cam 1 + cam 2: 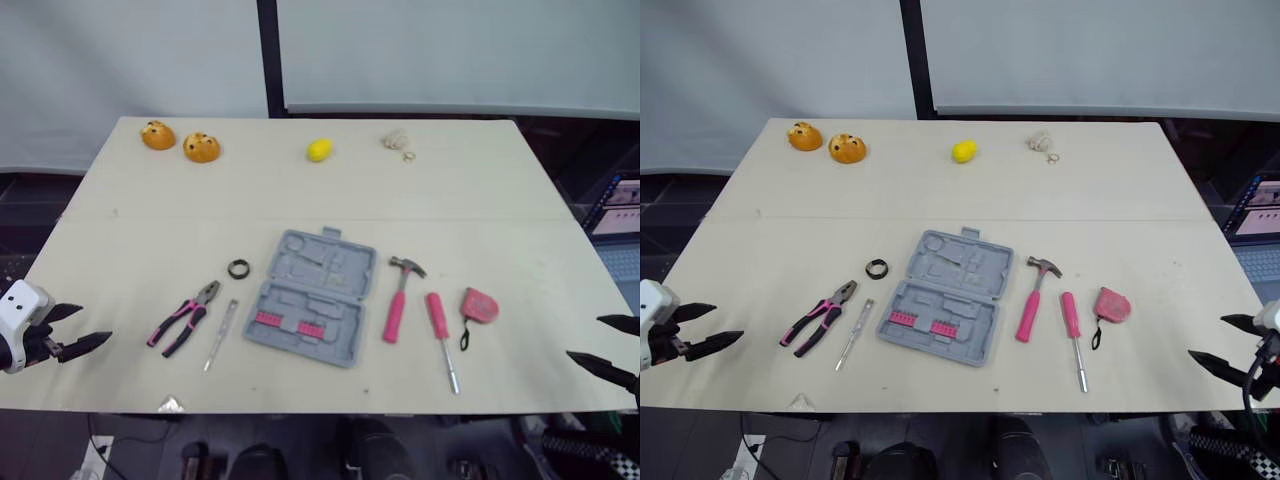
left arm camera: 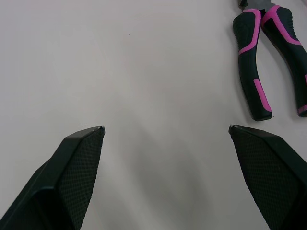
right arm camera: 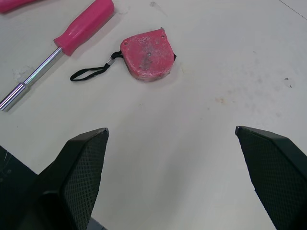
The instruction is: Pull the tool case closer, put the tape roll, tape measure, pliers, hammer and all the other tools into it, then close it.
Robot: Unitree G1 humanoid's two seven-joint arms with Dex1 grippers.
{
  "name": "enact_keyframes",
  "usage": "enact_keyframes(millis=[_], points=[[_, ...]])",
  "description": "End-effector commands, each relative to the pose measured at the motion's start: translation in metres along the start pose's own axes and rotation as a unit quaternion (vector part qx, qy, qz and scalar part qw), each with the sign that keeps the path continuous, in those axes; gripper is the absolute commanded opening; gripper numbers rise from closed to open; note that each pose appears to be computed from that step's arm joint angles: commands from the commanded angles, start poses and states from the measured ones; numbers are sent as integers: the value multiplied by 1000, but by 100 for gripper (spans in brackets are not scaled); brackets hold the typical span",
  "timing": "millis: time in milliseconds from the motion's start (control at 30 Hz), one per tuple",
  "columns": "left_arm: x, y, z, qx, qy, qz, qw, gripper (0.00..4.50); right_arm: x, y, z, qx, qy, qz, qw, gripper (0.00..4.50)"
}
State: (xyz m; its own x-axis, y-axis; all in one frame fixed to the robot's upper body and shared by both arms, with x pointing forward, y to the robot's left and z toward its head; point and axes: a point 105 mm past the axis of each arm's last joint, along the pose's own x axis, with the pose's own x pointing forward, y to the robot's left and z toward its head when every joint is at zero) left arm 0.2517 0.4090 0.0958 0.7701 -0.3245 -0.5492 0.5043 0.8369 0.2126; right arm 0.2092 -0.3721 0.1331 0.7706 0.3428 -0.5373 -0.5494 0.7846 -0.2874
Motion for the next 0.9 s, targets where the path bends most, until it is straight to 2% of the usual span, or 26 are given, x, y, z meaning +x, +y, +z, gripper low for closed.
enact_keyframes(millis=[33, 667, 800, 900], points=[[-8, 8, 10, 7, -16, 14, 1000, 447, -8, -7, 7, -8, -15, -16, 1000, 450], [-5, 2, 17, 0, -23, -3, 1000, 447, -4, -4, 13, -2, -21, -19, 1000, 450], [0, -4, 29, 17, -30, -23, 999, 447, 2, 1, 21, -11, -24, -11, 1000, 450], [10, -15, 49, 40, -45, -60, 996, 447, 10, 12, 36, -26, -36, 5, 999, 450]])
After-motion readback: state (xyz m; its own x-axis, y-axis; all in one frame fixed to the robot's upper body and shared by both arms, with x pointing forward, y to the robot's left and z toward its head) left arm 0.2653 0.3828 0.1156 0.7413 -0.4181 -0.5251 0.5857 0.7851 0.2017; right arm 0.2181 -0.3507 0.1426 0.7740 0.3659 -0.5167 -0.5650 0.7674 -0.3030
